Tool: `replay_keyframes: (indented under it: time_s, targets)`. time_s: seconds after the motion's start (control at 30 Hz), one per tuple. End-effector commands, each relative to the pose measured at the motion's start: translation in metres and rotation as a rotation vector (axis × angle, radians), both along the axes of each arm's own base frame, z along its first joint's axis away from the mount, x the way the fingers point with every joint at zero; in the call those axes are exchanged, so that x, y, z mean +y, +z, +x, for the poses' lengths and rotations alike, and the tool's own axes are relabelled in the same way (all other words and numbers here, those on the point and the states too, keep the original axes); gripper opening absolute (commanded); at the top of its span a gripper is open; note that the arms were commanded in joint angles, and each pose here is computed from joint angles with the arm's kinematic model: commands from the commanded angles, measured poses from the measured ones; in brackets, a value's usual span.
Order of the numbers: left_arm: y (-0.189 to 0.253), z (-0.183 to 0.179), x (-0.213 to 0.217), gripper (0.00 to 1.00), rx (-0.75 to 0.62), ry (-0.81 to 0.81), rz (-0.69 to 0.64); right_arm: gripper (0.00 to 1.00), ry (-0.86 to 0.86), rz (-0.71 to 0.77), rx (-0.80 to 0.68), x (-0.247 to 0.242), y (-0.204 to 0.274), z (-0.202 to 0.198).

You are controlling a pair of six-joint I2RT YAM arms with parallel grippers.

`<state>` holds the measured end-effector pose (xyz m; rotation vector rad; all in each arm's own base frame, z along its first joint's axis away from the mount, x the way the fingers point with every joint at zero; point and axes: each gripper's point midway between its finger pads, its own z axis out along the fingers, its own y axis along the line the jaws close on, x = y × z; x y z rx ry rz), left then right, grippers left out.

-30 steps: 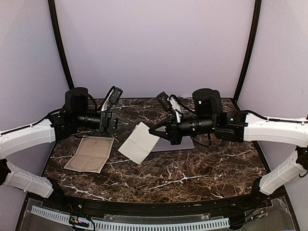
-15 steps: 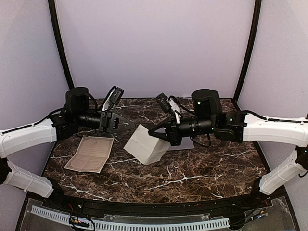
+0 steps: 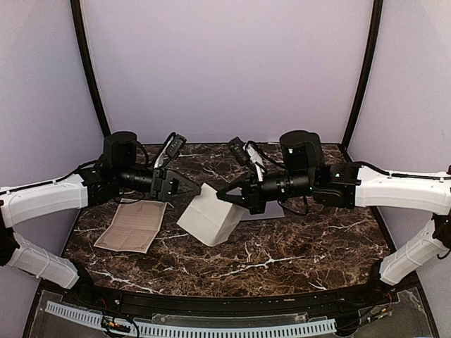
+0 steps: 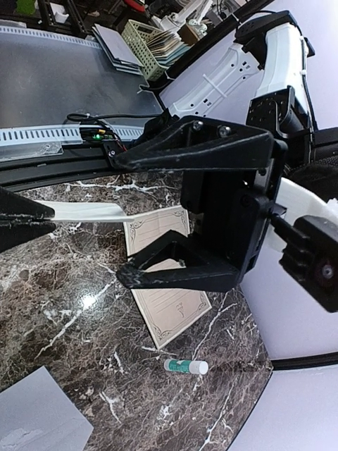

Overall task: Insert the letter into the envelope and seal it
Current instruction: Fold the letter.

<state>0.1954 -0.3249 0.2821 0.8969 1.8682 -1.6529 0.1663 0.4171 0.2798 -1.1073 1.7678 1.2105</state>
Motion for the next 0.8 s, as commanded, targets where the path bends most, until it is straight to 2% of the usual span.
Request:
replay_keyframes:
  time_s: [0.0,0.07,0.13,0.2,0.23,0.27,0.3,0.33,0.4,0.43,0.47,0.5,0.53,0.6,0.77]
  targets:
    - [-0.018,-0.01,-0.007,0.69,-0.012,-0.038,0.067,0.0,0.023,0.05,-0.025,0.007,0.017,-0.003]
    - [-0.022,-0.013,-0.012,0.69,-0.023,-0.056,0.085,0.0,0.014,0.055,-0.028,0.007,0.019,-0.001]
    - [-0.02,-0.019,-0.015,0.62,-0.025,-0.087,0.076,0.0,-0.009,0.055,-0.031,0.006,0.019,0.002]
    - [-0.016,-0.026,-0.017,0.38,-0.026,-0.122,0.053,0.0,-0.044,0.066,-0.04,0.004,0.022,0.008]
    - [-0.014,-0.03,-0.017,0.29,-0.024,-0.143,0.043,0.0,-0.064,0.075,-0.04,0.003,0.023,0.011]
    - [-0.012,-0.032,-0.018,0.12,-0.031,-0.15,0.035,0.0,-0.085,0.089,-0.041,0.001,0.027,0.014]
    - [-0.011,-0.032,-0.018,0.06,-0.035,-0.146,0.033,0.03,-0.109,0.1,-0.04,-0.001,0.03,0.017]
    - [-0.008,-0.032,-0.018,0.01,-0.049,-0.139,0.024,0.19,-0.139,0.117,-0.038,-0.004,0.034,0.02]
    - [-0.001,-0.027,-0.016,0.0,-0.082,-0.088,0.012,0.55,-0.22,0.151,-0.026,-0.013,0.04,0.029]
    - [-0.004,-0.02,-0.015,0.0,-0.085,-0.034,0.02,0.69,-0.271,0.172,-0.02,-0.019,0.044,0.035]
    - [0.009,-0.013,-0.013,0.0,-0.133,0.027,-0.01,0.78,-0.337,0.188,-0.008,-0.027,0.045,0.042]
    - [0.008,-0.011,-0.01,0.0,-0.126,0.057,-0.02,0.85,-0.377,0.207,0.008,-0.034,0.045,0.044]
    - [0.024,-0.006,-0.007,0.0,-0.182,0.109,-0.072,0.9,-0.402,0.234,0.022,-0.04,0.047,0.045]
    - [0.038,-0.001,-0.001,0.0,-0.201,0.18,-0.133,0.97,-0.432,0.288,0.073,-0.048,0.045,0.044]
    - [0.06,0.002,0.008,0.0,-0.249,0.247,-0.251,0.99,-0.426,0.319,0.184,-0.044,0.028,0.04]
